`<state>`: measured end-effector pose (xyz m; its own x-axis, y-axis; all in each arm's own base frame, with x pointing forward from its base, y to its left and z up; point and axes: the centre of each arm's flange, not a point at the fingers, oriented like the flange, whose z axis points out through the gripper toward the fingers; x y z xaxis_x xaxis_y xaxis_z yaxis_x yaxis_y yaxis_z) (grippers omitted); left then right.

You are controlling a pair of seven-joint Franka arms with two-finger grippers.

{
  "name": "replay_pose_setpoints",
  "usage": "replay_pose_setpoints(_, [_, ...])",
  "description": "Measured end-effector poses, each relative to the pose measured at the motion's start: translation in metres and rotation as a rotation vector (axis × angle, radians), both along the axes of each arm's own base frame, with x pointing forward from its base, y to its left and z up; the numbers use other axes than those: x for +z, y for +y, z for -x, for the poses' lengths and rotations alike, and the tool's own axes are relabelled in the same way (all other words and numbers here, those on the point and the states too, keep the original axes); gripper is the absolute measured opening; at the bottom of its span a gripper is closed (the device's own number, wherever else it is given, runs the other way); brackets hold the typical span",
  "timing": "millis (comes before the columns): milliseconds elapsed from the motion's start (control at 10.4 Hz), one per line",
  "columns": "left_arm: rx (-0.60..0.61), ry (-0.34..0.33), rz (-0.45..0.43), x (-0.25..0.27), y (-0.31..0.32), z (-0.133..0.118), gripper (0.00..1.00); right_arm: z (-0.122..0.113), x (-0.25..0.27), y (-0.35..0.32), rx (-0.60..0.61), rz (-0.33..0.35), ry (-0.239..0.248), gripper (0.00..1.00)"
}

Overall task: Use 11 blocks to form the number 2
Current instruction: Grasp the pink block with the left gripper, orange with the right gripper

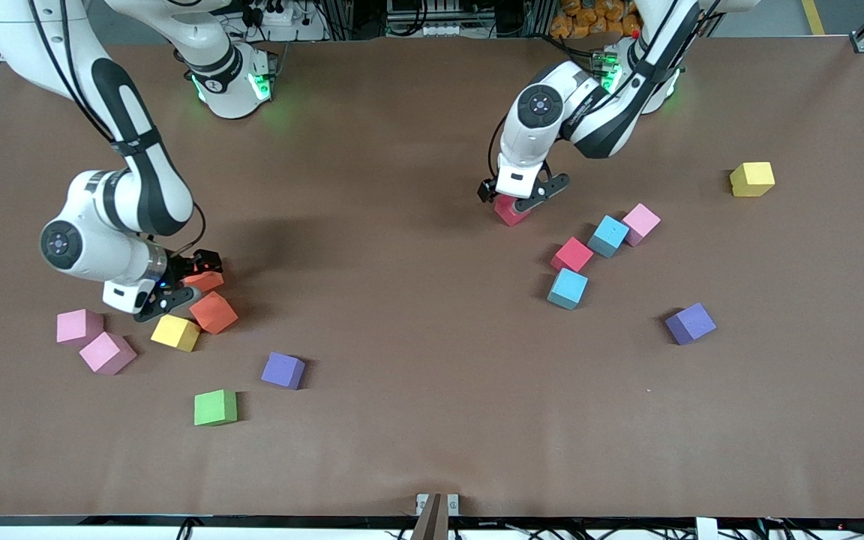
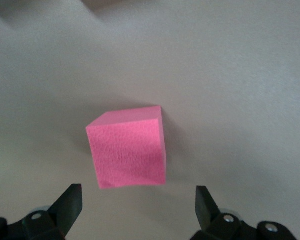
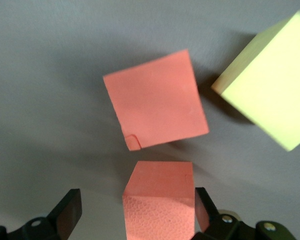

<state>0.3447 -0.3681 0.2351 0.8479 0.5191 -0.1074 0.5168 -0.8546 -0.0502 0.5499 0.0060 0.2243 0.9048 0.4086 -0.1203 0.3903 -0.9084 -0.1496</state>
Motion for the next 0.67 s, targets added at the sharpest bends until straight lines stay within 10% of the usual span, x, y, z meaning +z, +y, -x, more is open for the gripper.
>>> replay_pose_setpoints(673, [0.041, 0.003, 0.012, -0.027, 0.012, -0.013, 1.0, 0.016, -0.006, -0.022, 0.047, -0.013, -0.008, 1.0])
